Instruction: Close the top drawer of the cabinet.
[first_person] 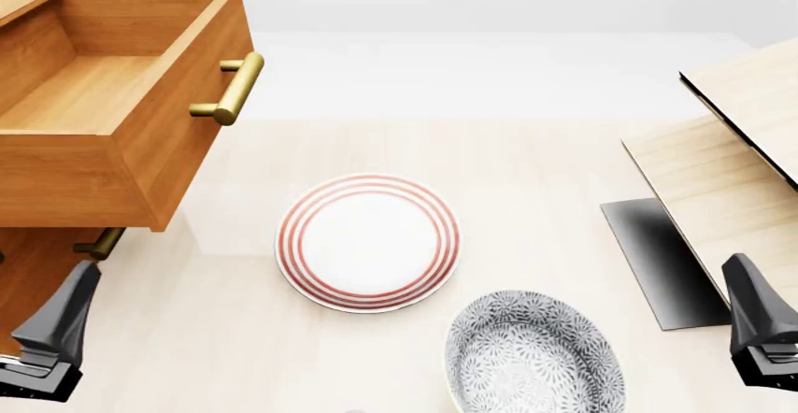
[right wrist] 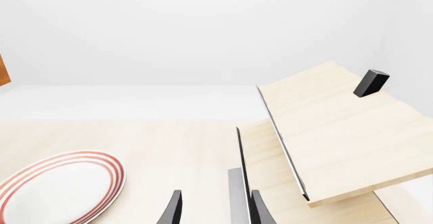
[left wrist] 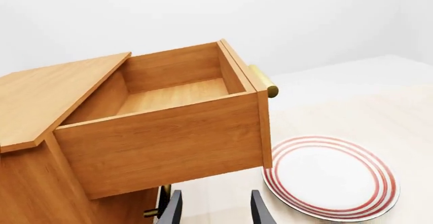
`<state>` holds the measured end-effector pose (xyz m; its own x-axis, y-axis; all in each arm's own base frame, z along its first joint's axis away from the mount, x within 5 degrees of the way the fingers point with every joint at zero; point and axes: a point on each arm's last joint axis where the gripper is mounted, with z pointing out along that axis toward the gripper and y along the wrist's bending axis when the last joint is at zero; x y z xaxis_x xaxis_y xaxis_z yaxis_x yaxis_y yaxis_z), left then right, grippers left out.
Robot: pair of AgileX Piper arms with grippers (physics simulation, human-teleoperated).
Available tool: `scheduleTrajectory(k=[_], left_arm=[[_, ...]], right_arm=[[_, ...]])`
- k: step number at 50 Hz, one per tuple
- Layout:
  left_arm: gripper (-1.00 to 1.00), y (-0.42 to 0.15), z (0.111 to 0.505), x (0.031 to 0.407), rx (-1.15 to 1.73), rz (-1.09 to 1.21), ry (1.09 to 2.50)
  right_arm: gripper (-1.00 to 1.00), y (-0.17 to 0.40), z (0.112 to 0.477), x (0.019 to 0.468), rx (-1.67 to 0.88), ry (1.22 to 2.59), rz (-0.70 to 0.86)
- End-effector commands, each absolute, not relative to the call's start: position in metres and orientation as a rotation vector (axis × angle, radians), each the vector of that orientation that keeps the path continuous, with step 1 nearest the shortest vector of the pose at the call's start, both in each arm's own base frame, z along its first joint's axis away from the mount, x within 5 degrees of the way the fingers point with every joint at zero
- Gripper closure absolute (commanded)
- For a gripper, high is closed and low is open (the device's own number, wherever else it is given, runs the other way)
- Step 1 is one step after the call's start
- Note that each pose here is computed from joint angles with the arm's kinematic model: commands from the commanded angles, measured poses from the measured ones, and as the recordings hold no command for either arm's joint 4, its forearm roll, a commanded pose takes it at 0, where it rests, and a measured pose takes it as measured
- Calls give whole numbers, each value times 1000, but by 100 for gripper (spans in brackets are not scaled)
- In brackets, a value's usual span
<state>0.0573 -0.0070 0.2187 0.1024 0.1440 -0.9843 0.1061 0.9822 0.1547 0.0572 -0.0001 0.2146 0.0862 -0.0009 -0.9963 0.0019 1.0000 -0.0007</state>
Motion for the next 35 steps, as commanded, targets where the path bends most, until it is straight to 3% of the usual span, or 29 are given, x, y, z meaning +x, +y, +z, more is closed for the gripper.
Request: scheduleTrajectory(k=[1, 22, 35], left_arm=[[-100, -15, 234, 61, 299, -61, 1446], [-100, -38, 261, 74, 396, -334, 1425], [-100, -76, 304, 83, 580, -526, 1277]], right_arm=[[-100, 0, 215, 57, 0, 1484, -3], [-100, 0, 215, 57, 1, 1484, -3], [-100, 0, 215, 57, 1, 1485, -3]])
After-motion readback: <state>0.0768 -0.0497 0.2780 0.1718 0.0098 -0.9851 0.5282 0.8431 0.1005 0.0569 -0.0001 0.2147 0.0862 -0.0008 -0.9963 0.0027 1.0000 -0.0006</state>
